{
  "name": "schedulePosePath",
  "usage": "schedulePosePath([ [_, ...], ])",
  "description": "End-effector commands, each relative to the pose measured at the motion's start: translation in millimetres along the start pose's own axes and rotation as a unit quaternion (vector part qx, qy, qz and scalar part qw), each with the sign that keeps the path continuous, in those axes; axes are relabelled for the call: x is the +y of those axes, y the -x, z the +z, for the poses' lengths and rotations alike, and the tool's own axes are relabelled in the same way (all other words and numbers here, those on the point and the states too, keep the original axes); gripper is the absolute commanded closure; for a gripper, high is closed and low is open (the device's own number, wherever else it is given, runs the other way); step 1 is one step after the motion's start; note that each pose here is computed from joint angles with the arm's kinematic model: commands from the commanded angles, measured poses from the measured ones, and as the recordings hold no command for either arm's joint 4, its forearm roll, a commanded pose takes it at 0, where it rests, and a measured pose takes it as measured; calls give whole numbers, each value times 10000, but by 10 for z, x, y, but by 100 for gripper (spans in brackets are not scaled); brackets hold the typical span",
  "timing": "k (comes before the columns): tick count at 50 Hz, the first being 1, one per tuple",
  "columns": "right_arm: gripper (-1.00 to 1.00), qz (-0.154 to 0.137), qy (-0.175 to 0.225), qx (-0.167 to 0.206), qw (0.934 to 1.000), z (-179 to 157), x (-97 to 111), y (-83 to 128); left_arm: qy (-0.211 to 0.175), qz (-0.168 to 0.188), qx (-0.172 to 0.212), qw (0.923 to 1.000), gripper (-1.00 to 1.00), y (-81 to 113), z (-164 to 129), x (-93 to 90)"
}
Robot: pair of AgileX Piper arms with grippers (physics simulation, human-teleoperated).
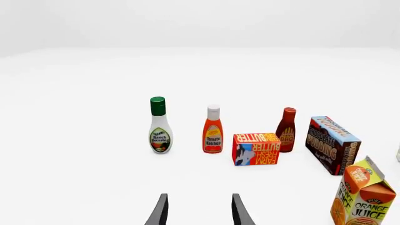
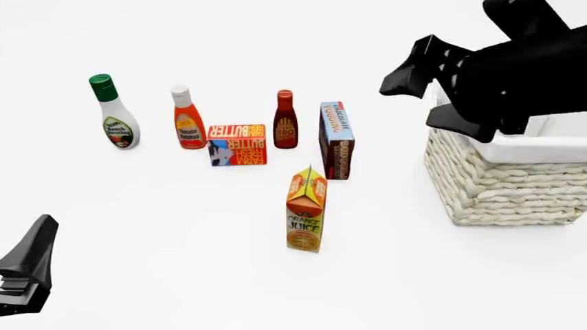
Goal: Pick the orange juice and place it in the basket.
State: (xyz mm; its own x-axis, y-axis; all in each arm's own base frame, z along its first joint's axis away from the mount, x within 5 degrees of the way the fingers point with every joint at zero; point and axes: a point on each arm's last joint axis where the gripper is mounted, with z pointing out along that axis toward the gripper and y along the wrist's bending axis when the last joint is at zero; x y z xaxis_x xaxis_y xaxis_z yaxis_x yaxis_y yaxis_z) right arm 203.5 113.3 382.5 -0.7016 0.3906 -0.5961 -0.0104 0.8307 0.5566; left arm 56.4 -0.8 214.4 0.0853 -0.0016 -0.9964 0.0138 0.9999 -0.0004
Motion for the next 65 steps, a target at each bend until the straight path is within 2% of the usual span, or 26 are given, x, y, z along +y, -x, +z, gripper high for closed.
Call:
schedulePosePath([
  [1,-100,-233,-198,557,9980,231,207,-4,0,-1,0,10000,-100,0,0,0],
  [4,-100,-253,-241,547,9979,229,234,61,0,0,0,10000,-100,0,0,0],
  [10,-100,-247,-281,742,9965,317,300,10,0,-2,0,10000,-100,0,0,0],
  [18,-100,-95,-376,915,9951,390,360,-14,-1,-1,-1,10000,-100,0,0,0],
  [26,-100,-113,-558,1099,9923,477,429,35,0,2,1,10000,-100,0,0,0],
  [29,-100,-91,-570,1216,9909,510,478,-21,-1,0,0,10000,-100,0,0,0],
  [31,-100,-4,-465,1302,9904,516,545,-140,1,0,0,10000,-100,0,0,0],
  [33,-100,-66,-578,1284,9900,543,521,-48,-1,0,0,10000,-100,0,0,0],
  [35,-100,0,-498,1343,9897,543,570,-137,0,0,0,10000,-100,0,0,0],
  [51,-100,90,-703,1529,9857,645,652,-121,0,0,0,10000,-100,0,0,0],
  [55,-100,143,-668,1650,9839,656,716,-243,-1,1,0,10000,-100,0,0,0],
  [60,-100,102,-782,1684,9826,709,734,-173,0,1,-1,10000,-100,0,0,0],
  [65,-100,163,-878,1802,9796,760,738,-255,0,1,0,10000,-100,0,0,0],
])
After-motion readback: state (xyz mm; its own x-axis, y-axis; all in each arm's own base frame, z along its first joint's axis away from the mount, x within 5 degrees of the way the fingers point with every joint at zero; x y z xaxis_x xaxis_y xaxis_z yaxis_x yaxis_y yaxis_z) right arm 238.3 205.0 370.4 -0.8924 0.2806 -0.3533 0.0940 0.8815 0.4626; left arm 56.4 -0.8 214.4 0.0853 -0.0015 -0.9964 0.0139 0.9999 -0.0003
